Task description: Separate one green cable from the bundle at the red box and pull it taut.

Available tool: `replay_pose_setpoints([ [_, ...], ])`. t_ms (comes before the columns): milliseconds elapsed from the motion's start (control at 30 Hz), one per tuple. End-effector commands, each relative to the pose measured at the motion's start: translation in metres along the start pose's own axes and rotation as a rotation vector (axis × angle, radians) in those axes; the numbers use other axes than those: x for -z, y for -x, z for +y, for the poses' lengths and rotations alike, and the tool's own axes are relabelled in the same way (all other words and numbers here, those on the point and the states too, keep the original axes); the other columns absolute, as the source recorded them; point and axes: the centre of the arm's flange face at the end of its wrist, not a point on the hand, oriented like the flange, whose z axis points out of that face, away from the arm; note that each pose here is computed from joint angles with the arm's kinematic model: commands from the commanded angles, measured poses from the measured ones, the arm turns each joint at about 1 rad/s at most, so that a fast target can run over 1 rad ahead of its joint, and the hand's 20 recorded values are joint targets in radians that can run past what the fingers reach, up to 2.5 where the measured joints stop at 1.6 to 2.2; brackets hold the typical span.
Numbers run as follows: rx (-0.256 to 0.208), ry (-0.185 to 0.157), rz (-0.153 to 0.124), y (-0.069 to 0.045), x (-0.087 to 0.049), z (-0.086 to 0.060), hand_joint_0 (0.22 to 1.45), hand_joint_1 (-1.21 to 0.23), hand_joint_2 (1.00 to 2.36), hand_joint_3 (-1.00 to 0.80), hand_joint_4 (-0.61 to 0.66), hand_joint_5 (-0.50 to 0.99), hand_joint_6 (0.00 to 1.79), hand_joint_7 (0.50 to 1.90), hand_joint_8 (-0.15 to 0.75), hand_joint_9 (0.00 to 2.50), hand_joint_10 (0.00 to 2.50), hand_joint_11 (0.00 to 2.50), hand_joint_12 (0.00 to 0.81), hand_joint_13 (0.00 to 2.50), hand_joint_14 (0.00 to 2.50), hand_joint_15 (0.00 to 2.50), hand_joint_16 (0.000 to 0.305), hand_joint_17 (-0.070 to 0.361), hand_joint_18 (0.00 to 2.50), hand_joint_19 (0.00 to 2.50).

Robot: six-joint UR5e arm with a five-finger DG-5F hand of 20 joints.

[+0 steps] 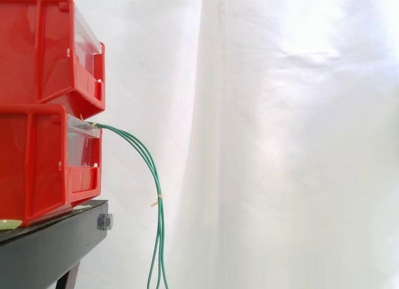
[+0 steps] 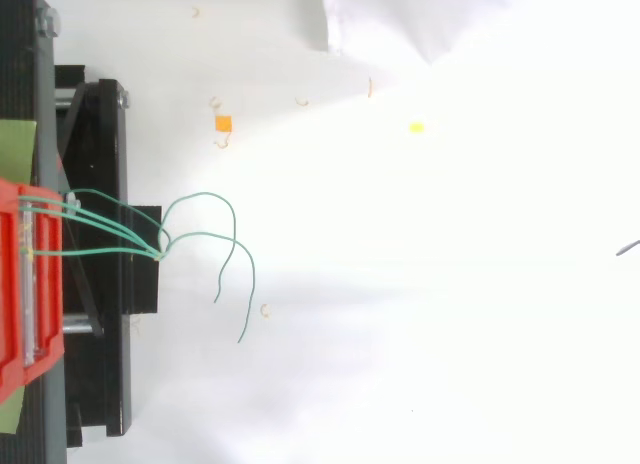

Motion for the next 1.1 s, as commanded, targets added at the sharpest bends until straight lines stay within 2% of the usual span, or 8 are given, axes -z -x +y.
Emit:
replay_pose_setpoints([
  [0, 0.004, 0.013, -0.004, 0.002, -0.002, 0.001, 0.35, -0.46, 1.0, -0.5, 0.1, -0.25, 0.5, 0.6, 0.378, 0.97, 0.0, 0.16, 0.48, 1.08, 0.01, 0.41, 0.096, 0.216, 1.71, 0.53],
  [367, -0.01, 0.082, -0.02, 0.002, -0.015, 0.004, 0.34, -0.43, 1.0, -0.5, 0.11, -0.26, 0.5, 0.6, 0.41, 0.94, 0.0, 0.06, 0.5, 1.1, 0.01, 0.4, 0.096, 0.217, 1.77, 0.47],
  [567, -0.011, 0.108, -0.022, -0.004, -0.026, -0.002, 0.33, -0.43, 1.0, -0.5, 0.11, -0.26, 0.5, 0.61, 0.344, 1.05, 0.01, 0.54, 0.469, 1.17, 0.02, 0.67, 0.098, 0.22, 1.77, 0.54],
  [667, -0.016, 0.121, -0.039, -0.004, -0.03, -0.007, 0.33, -0.42, 1.0, -0.5, 0.11, -0.26, 0.5, 0.61, 0.343, 1.08, 0.01, 0.67, 0.473, 1.16, 0.02, 0.72, 0.099, 0.222, 1.78, 0.56],
  [700, -0.02, 0.132, -0.046, -0.004, -0.033, -0.008, 0.33, -0.42, 1.0, -0.5, 0.11, -0.26, 0.5, 0.61, 0.344, 1.08, 0.02, 0.69, 0.47, 1.16, 0.02, 0.72, 0.099, 0.224, 1.78, 0.56],
  [833, -0.057, 0.118, -0.038, -0.008, -0.058, -0.029, 0.33, -0.42, 1.0, -0.5, 0.12, -0.26, 0.5, 0.61, 0.346, 1.15, 0.02, 0.85, 0.475, 1.17, 0.02, 0.78, 0.1, 0.226, 1.78, 0.58],
  [900, -0.065, 0.12, -0.039, -0.008, -0.063, -0.032, 0.33, -0.42, 1.0, -0.5, 0.12, -0.26, 0.5, 0.62, 0.345, 1.16, 0.02, 0.88, 0.471, 1.18, 0.02, 0.82, 0.101, 0.227, 1.78, 0.58],
  [1067, -0.111, 0.146, -0.027, -0.015, -0.092, -0.052, 0.33, -0.43, 1.0, -0.5, 0.12, -0.26, 0.5, 0.62, 0.348, 1.15, 0.02, 0.87, 0.475, 1.18, 0.02, 0.81, 0.101, 0.227, 1.78, 0.59],
])
